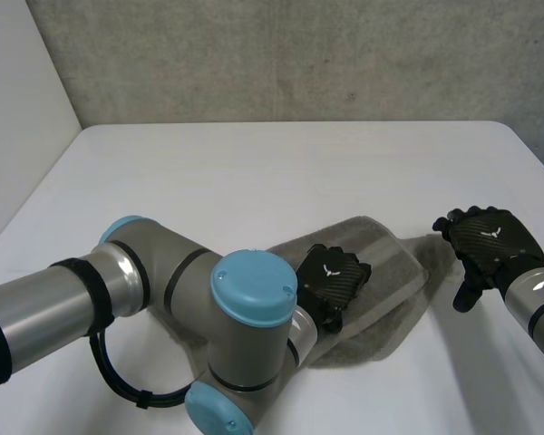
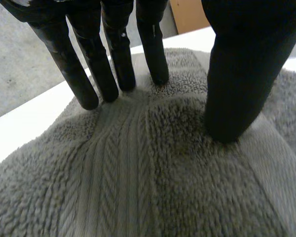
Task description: Fold the towel.
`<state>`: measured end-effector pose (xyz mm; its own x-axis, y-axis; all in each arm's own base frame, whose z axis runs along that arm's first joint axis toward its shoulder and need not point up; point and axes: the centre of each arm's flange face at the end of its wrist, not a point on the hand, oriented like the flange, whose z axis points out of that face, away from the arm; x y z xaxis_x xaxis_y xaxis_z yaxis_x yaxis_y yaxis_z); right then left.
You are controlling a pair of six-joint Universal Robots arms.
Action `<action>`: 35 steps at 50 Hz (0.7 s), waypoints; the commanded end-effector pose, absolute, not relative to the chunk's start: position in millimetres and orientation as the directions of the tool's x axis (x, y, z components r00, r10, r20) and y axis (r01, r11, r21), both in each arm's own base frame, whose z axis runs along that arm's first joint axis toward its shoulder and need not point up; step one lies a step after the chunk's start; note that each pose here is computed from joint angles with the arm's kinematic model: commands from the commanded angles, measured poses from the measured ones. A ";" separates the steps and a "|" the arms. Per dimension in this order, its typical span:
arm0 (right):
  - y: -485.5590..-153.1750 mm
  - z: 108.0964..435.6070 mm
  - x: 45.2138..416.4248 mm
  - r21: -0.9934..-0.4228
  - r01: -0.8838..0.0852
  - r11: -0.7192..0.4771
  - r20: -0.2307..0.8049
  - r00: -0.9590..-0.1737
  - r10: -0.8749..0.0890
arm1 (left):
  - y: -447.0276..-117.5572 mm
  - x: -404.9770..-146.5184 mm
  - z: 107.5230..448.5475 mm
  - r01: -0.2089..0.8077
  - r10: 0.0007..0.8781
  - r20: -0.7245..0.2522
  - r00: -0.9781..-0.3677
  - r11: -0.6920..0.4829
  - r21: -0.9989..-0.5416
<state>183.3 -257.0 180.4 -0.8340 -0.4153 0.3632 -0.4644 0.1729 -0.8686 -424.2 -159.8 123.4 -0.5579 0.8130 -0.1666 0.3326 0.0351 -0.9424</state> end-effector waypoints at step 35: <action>-288.1 155.3 218.0 -0.893 -0.336 0.300 0.129 -0.830 -0.543 | -251.1 -270.9 196.5 0.361 0.429 -0.334 -0.839 -0.019 -0.932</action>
